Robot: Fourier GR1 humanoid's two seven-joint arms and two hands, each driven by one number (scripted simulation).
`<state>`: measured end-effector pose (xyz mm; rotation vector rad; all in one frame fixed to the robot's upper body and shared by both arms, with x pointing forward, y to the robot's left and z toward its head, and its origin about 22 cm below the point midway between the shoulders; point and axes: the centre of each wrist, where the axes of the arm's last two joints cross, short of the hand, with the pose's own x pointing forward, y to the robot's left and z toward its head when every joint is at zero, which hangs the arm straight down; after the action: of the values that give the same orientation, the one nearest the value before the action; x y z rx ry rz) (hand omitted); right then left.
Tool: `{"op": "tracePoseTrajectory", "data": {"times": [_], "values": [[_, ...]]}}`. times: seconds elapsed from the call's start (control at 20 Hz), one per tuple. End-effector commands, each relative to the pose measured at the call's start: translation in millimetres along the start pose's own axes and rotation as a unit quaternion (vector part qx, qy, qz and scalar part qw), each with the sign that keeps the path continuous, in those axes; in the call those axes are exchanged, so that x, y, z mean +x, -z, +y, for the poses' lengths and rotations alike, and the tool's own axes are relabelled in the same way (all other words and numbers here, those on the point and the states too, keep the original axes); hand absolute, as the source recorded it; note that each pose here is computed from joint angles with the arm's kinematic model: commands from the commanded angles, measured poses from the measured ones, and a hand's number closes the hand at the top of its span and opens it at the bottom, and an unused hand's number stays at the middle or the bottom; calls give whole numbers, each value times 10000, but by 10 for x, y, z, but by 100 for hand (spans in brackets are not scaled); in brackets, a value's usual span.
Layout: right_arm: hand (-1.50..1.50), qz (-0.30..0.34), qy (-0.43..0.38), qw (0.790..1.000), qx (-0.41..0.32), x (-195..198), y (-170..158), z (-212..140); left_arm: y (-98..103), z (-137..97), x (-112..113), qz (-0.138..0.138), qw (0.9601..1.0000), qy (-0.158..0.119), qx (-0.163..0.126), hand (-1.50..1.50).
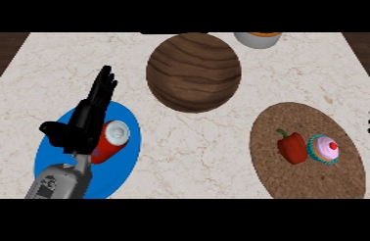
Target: Pick the cupcake from the placemat and place it in the bowl
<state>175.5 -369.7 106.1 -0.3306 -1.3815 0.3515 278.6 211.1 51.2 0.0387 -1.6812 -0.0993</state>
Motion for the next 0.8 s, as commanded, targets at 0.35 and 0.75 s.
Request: {"op": "tracePoseTrajectory", "data": {"times": [0.35, 0.75], "values": [[-150, 175, 292, 9994, -5, -298, 166, 276, -144, 151, -210, 512, 9986, 145, -14, 0], [-150, 284, -150, 9994, -99, -504, 340, 427, -135, 13, -188, 461, 9988, 157, 30, 0]]}}
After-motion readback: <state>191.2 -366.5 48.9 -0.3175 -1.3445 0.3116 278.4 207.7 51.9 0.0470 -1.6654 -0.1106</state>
